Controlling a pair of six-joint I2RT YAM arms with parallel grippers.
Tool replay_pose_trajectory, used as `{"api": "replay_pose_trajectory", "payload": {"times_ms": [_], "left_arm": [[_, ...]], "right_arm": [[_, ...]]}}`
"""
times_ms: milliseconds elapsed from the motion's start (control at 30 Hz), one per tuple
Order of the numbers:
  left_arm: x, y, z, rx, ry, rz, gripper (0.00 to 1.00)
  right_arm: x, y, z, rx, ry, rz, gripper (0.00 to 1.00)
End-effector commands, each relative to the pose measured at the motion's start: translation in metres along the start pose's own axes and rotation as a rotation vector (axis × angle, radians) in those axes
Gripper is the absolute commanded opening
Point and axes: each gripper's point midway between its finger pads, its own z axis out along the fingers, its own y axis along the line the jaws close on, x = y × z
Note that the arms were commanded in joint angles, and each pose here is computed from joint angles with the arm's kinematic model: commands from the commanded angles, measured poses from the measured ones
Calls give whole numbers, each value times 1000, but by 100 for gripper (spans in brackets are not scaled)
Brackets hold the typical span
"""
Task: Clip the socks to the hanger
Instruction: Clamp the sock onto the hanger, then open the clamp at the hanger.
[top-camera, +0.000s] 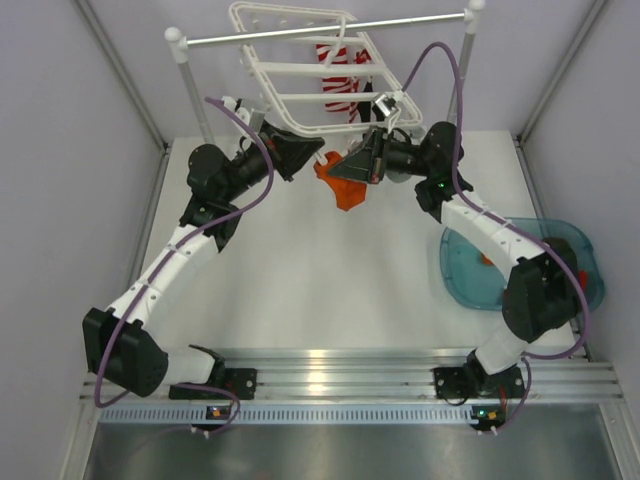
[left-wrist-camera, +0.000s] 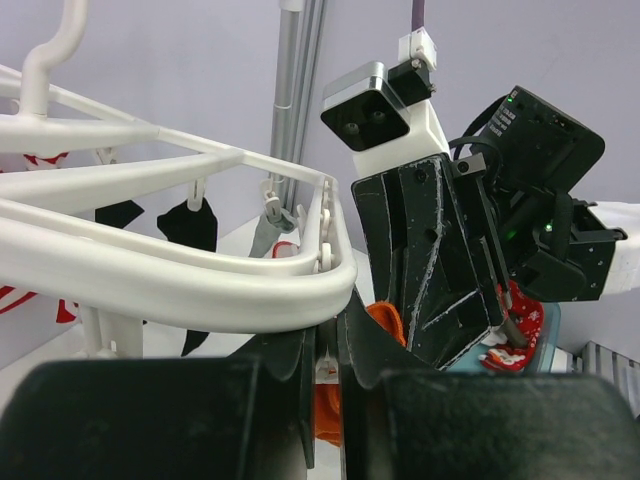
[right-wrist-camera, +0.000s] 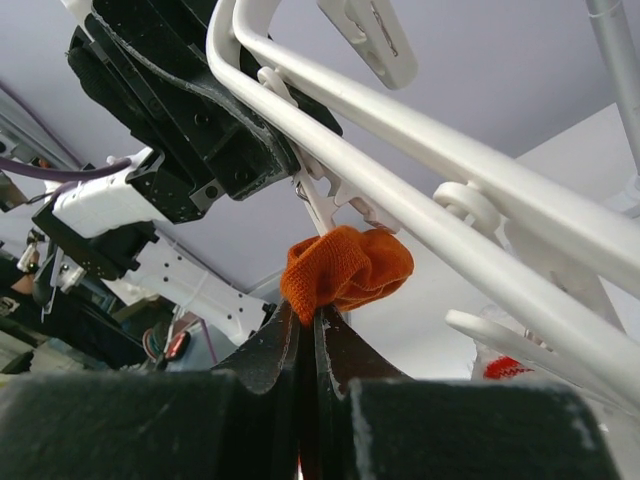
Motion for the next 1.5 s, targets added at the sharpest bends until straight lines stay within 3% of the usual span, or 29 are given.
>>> {"api": "replay_pose_trajectory", "payload": {"times_ms": [0,133,267,367,500,767,1100,1300,1467], "left_arm": [[1,-6,2,44,13,0,0],[1,-7,1,42,21,-4,8],[0,-6,-1,31,26,6,33],[-4,-9,-2,31,19,9,46],[-17,-19,-10,35,2,15,53],[-33,-29,-42,-50,-19,28,56],[-46,14,-82,-283,-28,14,61],[-34,28,-81,-285,19,70,58],[-39,35,-72,-275,-17,86,54]], "right_arm": [[-17,31,7,-73,-19,-112,0],[-19,31,8,-71,-19,-121,0],[-20,35,6,-71,-15,-135,0],[-19,34,5,-58,-4,-142,0],[-20,26,1,-32,-2,-144,0],[-25,14,-14,18,4,-159,0],[-25,15,-20,31,21,-171,0],[-25,14,-20,29,24,-176,0],[-24,13,-21,28,29,-173,0]]}}
